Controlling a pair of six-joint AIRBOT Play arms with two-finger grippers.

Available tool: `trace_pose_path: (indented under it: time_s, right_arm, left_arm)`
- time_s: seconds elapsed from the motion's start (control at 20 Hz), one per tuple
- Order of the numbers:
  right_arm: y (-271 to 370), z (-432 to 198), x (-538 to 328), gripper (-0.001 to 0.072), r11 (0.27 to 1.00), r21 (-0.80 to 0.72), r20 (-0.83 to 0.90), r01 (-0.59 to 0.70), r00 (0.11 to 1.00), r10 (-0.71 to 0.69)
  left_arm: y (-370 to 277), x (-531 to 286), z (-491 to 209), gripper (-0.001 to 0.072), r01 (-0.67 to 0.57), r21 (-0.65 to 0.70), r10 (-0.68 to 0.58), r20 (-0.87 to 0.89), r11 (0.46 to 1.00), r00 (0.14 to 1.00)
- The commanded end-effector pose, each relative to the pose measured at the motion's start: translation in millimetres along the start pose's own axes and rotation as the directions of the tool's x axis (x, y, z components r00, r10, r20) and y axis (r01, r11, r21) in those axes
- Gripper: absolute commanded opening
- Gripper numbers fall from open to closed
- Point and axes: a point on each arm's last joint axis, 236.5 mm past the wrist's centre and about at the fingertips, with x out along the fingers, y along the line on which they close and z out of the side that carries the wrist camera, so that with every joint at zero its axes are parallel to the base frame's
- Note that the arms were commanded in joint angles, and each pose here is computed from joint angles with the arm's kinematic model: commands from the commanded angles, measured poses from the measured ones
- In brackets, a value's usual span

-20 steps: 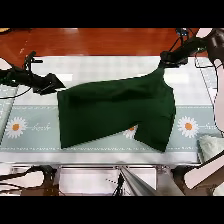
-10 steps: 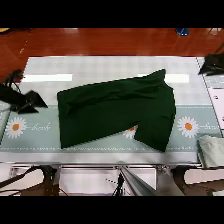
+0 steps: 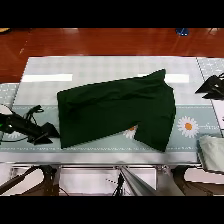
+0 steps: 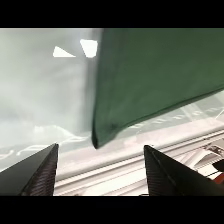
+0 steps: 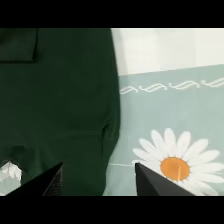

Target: Fold the shirts.

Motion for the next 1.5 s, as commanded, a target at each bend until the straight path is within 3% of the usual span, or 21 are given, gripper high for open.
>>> trace_pose_path:
  time_s: [0.0,0.2,0.35,0.4,0.45,0.5,0.7,1.0,1.45]
  right_arm:
    - [5.3,2.9,12.0,0.0531,0.998,0.002,0.031,-0.057,0.998,0.057]
    - [4.8,5.4,11.8,0.053,0.999,0.002,0.042,-0.055,0.998,0.055]
    - [5.1,4.4,11.8,0.053,0.998,0.004,0.038,-0.056,0.998,0.056]
    - [5.7,3.1,11.8,0.053,0.998,0.004,0.032,-0.059,0.998,0.059]
    - [6.0,1.4,11.8,0.053,0.998,0.003,0.025,-0.06,0.998,0.06]
    - [5.4,0.8,11.8,0.053,0.998,0.003,0.023,-0.058,0.998,0.057]
    - [-36.5,-16.0,15.8,0.053,0.996,0.033,-0.037,0.084,0.996,-0.082]
    - [-27.0,-55.5,80.5,0.0531,0.992,0.102,-0.115,-0.071,0.99,0.082]
    - [-11.6,-59.6,151.5,0.053,0.996,0.092,-0.068,-0.005,0.998,0.011]
  left_arm:
    - [1.1,21.2,-1.9,0.0597,0.033,-0.034,-0.033,0.025,0.999,0.999]
    - [-21.0,33.3,6.7,0.0591,0.111,-0.043,-0.109,0.053,0.993,0.993]
    - [-32.5,50.3,-3.3,0.0568,0.088,0.012,-0.088,-0.019,0.996,0.996]
    - [-34.5,55.7,-5.7,0.0371,0.075,0.03,-0.073,-0.037,0.997,0.997]
    - [-35.9,58.8,-6.8,0.0107,0.066,0.044,-0.064,-0.045,0.997,0.997]
    - [-36.7,59.4,-6.5,0.0018,0.062,0.055,-0.06,-0.045,0.997,0.997]
    - [-38.9,56.4,-9.0,0.0017,0.069,0.069,-0.065,-0.048,0.995,0.997]
    - [-45.9,42.9,-1.3,0.0017,0.056,0.135,-0.061,0.036,0.989,0.997]
    - [-53.8,29.4,4.1,0.0017,0.045,0.177,-0.063,0.097,0.983,0.993]
